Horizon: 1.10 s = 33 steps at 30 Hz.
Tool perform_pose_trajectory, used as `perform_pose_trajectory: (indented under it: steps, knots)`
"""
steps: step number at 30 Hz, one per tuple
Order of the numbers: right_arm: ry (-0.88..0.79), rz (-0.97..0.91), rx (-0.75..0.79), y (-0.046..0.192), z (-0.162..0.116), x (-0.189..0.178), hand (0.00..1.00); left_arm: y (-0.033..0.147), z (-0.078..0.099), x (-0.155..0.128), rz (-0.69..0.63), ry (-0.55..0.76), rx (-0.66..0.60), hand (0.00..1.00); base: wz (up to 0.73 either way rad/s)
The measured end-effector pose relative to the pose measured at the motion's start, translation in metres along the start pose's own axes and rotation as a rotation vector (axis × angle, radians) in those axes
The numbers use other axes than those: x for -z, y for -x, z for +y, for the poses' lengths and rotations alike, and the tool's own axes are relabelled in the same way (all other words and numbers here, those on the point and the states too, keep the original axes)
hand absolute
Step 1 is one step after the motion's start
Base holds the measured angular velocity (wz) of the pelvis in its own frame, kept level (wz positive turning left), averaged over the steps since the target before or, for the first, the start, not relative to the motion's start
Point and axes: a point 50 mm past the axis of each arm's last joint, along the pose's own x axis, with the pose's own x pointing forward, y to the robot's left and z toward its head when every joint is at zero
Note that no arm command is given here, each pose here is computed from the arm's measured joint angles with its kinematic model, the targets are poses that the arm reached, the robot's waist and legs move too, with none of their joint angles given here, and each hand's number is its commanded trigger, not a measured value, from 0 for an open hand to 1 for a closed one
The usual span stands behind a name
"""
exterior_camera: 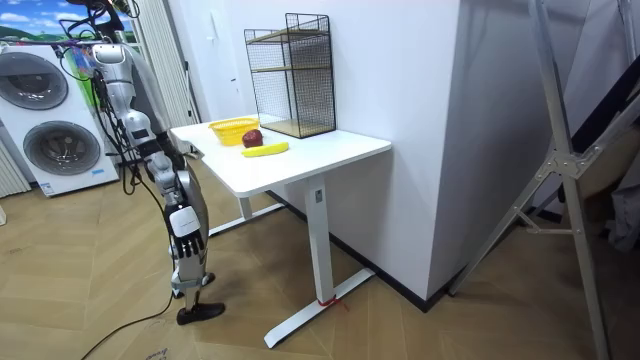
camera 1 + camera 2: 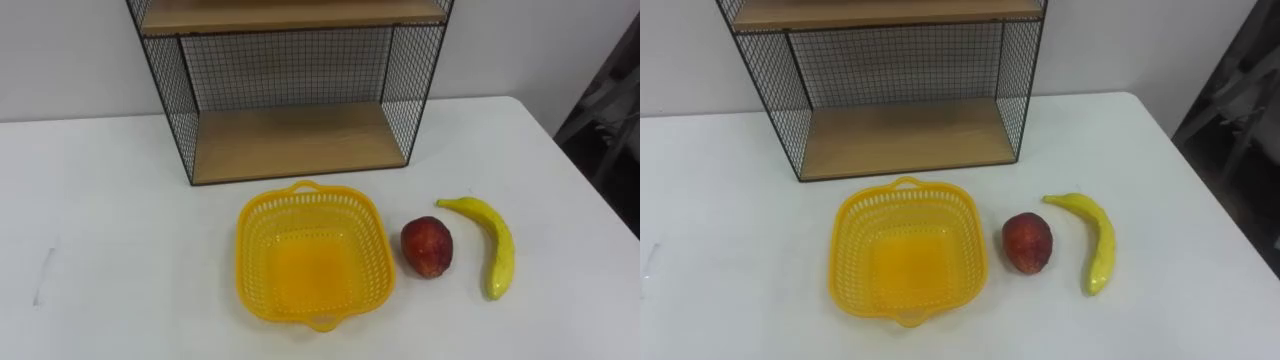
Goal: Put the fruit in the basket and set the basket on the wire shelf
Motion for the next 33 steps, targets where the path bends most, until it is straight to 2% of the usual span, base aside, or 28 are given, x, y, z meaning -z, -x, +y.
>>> perform_pose_trajectory:
  steps: [14,22,28,31,33]
  knots:
    - [-0.012,0.002,0.000,0.000,0.000,0.001,0.00,0.000,0.000,0.002,0.001,0.010,-0.008,0.00,0.00]
    - [-0.171,-0.009,-0.001,0.000,0.001,0.001,0.00,0.000,0.000,0.002,0.001,0.010,-0.006,0.00,0.00]
    - [-0.521,0.040,0.019,0.000,0.005,0.017,0.00,0.000,0.003,0.006,0.007,0.051,-0.016,0.00,0.00]
    - [-0.734,0.079,0.024,0.000,0.009,0.028,0.00,0.000,0.003,0.008,0.012,0.056,-0.016,0.00,-0.01]
    - [-0.950,0.105,0.034,0.000,0.011,0.035,0.00,0.000,0.005,0.010,0.011,0.086,-0.023,0.00,-0.06]
